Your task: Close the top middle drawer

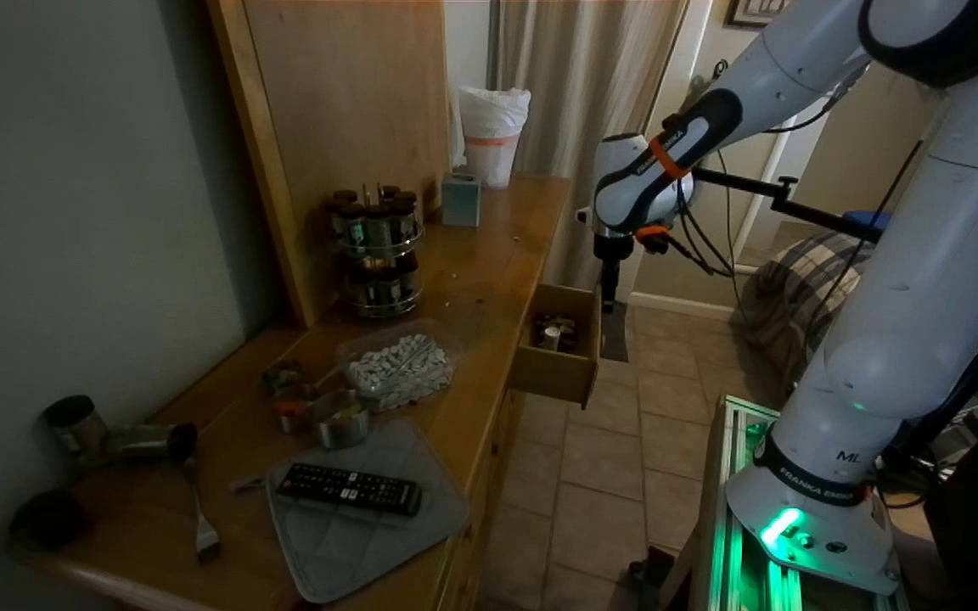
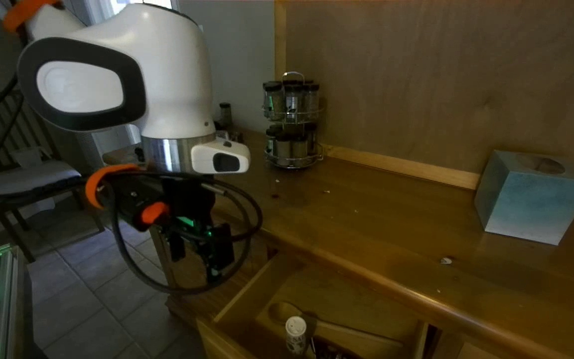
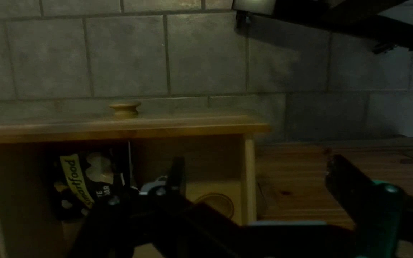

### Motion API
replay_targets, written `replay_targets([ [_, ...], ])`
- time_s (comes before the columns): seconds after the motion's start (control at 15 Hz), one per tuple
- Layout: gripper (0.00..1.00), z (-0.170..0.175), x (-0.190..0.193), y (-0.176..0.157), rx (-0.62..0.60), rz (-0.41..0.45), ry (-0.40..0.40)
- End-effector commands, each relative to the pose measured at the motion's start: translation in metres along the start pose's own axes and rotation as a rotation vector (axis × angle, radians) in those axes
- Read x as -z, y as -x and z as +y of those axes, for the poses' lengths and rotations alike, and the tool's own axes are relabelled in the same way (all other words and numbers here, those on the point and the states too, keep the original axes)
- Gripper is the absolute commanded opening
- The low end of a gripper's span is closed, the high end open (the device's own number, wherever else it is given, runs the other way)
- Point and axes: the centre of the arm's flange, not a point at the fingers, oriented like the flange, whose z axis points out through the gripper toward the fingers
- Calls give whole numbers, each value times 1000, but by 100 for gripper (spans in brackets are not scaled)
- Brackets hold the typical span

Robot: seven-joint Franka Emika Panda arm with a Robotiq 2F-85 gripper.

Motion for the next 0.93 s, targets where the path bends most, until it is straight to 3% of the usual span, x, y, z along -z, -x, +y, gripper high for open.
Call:
replay_targets([
  [0.0,100,49,-27,5,-15,-39,45],
  [0.33,100,91,-66,28,-105,-41,59],
  [0.4,100,71,-49,31,-103,-29,49],
  [0.87,100,82,-63,33,-114,-47,51],
])
